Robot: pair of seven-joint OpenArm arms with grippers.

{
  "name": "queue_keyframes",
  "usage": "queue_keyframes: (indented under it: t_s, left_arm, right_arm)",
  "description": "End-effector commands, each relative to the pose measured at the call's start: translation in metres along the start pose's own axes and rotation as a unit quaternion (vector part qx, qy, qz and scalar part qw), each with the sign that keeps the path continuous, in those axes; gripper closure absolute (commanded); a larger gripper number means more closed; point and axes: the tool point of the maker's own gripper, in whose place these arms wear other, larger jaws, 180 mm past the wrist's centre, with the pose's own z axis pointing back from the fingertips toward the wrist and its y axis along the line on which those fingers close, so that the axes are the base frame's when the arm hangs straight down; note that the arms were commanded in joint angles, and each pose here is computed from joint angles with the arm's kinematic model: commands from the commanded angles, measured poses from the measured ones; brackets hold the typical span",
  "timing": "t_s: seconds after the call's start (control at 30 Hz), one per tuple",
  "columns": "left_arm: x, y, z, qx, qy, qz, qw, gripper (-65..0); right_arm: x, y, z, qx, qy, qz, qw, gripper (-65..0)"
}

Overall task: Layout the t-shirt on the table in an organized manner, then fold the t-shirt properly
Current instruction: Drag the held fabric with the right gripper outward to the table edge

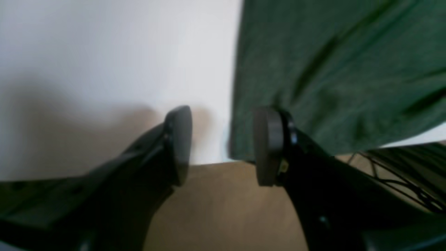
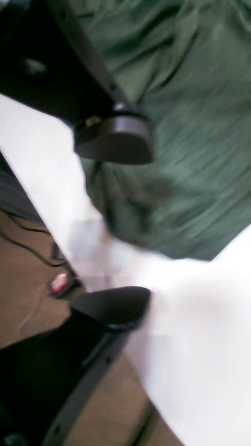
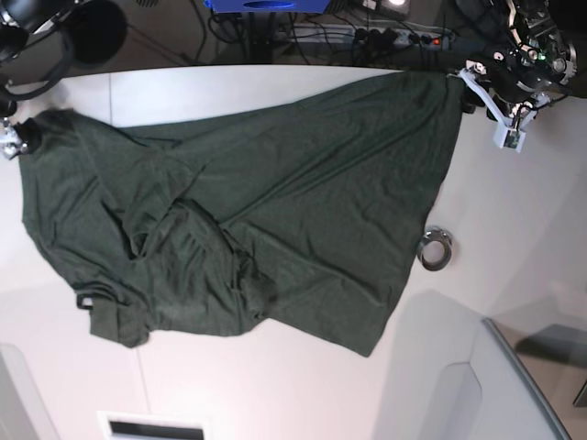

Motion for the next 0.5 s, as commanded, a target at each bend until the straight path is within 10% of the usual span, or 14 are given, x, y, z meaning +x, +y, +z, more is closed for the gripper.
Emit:
queue_keyframes:
  t_s: [0.0, 0.23, 0.47]
  left_arm:
    - [0.001, 0.007, 0.003, 0.009, -0.006, -0.002, 1.000, -28.1]
    - [-0.023, 0.036, 0.010, 0.043, 0.007, 0.052, 0.998, -28.1]
    - [-0.022, 0.041, 0.012, 0.049, 0.006, 0.052, 0.997, -28.1]
  right_arm:
    - [0.010, 0.001, 0.001, 0.006, -0.010, 0.001, 0.9999, -50.9]
    - [-0.001, 0.001, -0.006, 0.010, 0.005, -0.004, 0.9999, -48.6]
    - [-0.003, 0.000, -0.016, 0.013, 0.003, -0.017, 0.9998, -22.7]
